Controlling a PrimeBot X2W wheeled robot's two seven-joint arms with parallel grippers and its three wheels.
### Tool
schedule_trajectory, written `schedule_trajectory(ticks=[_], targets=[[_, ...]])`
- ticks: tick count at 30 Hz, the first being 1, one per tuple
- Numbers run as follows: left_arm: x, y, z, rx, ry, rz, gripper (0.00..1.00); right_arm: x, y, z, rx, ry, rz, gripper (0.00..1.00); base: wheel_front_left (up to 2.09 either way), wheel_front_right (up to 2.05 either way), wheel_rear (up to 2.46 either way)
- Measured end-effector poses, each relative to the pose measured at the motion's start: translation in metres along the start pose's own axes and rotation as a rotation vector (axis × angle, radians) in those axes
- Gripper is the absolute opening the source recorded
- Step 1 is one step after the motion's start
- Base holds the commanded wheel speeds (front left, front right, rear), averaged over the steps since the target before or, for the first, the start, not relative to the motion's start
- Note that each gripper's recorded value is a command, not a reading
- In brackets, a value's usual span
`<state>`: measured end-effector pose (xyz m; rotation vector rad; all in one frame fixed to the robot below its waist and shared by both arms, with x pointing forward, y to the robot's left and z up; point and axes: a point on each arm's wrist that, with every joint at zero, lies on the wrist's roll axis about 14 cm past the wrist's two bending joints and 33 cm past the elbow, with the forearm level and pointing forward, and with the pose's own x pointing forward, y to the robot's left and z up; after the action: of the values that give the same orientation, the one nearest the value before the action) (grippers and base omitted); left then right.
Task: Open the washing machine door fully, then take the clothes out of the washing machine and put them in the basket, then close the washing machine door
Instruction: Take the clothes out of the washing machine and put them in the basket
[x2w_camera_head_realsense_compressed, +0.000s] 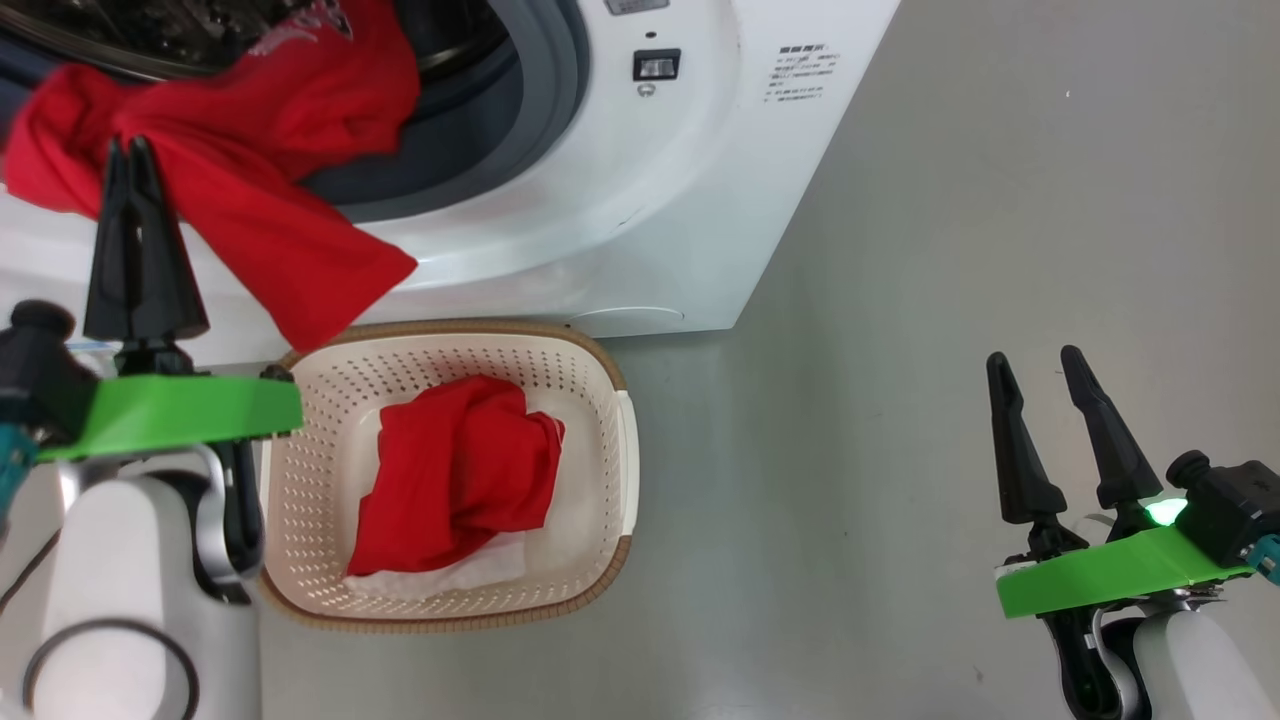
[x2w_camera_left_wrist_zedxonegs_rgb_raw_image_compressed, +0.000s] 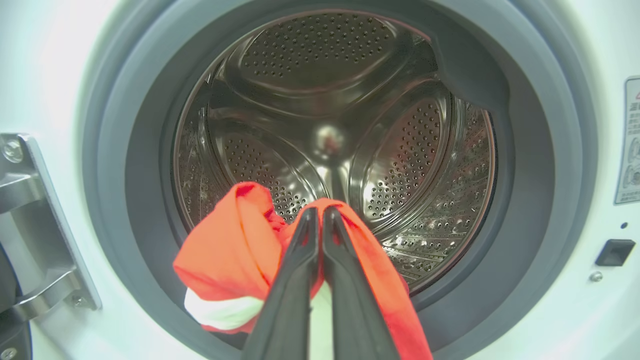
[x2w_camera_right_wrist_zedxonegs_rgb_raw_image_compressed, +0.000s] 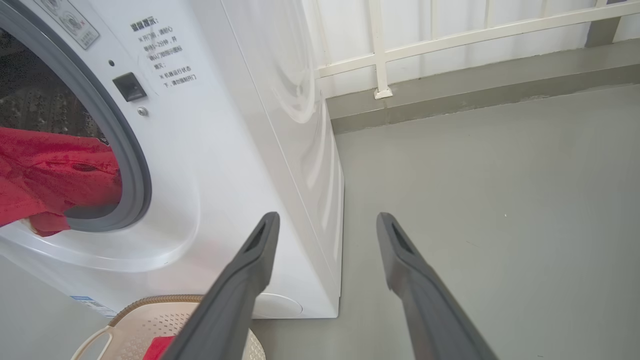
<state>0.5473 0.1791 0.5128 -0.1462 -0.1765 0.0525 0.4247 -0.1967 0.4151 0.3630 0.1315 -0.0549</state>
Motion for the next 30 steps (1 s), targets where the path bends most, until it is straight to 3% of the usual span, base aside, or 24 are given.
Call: schedule_trajectory(ticks=[19,30], targets=[[-0.019,-0.014,0.056,-0.019,-0.182,-0.021,0.0,0.002,-0.003,-0.003,-0.002,0.007,-0.006,1.0,0.0,0.0,0.0],[-0.04,-0.021,-0.033,-0.049,0.093,-0.033,0.0,0.001,0.0,-0.01,-0.006,0.027,0.004,1.0,0.0,0.0,0.0]])
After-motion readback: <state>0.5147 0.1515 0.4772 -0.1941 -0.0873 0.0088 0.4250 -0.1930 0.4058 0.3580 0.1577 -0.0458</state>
